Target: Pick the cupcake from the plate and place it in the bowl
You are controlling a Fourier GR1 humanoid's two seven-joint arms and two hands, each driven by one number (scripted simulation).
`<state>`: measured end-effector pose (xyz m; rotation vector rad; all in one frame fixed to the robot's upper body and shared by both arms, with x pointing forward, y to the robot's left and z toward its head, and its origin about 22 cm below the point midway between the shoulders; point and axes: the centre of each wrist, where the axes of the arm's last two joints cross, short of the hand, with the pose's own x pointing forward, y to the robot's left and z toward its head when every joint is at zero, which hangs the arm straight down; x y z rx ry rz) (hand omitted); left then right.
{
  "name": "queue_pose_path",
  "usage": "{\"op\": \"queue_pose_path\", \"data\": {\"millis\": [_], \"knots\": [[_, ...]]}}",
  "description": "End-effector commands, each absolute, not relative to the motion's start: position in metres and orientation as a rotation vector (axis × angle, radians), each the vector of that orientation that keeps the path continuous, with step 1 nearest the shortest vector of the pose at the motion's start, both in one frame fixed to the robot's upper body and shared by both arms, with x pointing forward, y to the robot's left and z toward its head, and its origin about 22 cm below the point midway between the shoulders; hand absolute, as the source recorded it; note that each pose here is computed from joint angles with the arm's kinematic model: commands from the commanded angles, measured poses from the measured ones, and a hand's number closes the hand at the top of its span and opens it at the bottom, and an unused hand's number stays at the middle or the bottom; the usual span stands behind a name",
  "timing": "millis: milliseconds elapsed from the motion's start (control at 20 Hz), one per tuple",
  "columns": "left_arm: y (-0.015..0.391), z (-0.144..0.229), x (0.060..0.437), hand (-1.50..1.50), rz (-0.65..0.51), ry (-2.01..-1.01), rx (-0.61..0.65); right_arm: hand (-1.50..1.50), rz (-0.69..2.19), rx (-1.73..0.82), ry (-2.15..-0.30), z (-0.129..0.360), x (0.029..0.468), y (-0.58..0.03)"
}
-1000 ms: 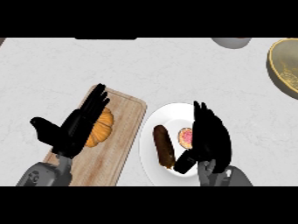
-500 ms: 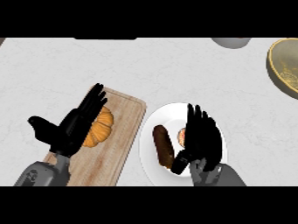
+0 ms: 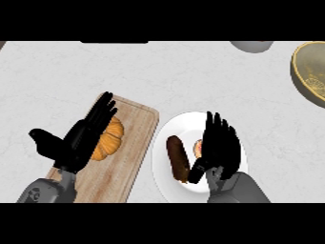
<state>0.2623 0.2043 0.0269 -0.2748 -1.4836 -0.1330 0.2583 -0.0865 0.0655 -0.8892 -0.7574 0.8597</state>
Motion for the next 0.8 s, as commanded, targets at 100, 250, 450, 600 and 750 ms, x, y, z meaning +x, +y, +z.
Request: {"op": "queue_pose_path", "data": {"millis": [100,250,450,600,750], "knots": [[0.200,0.023,0.274,0.00,-0.122,-1.473,-0.264,-1.50,0.777,-0.968,-0.600,0.069,0.255,-0.077],[0.198,0.033,0.252,0.00,-0.123,-1.487,-0.268,-1.50,0.777,-0.966,-0.594,0.066,0.254,-0.072],[0.220,0.042,0.281,0.00,-0.120,-1.480,-0.271,-1.50,0.772,-0.965,-0.606,0.050,0.264,-0.094],[0.203,0.015,0.250,0.00,-0.137,-1.486,-0.276,-1.50,0.792,-0.966,-0.600,0.044,0.270,-0.085],[0.211,0.021,0.258,0.00,-0.138,-1.493,-0.270,1.50,0.803,-0.957,-0.706,0.036,0.259,-0.082]]}}
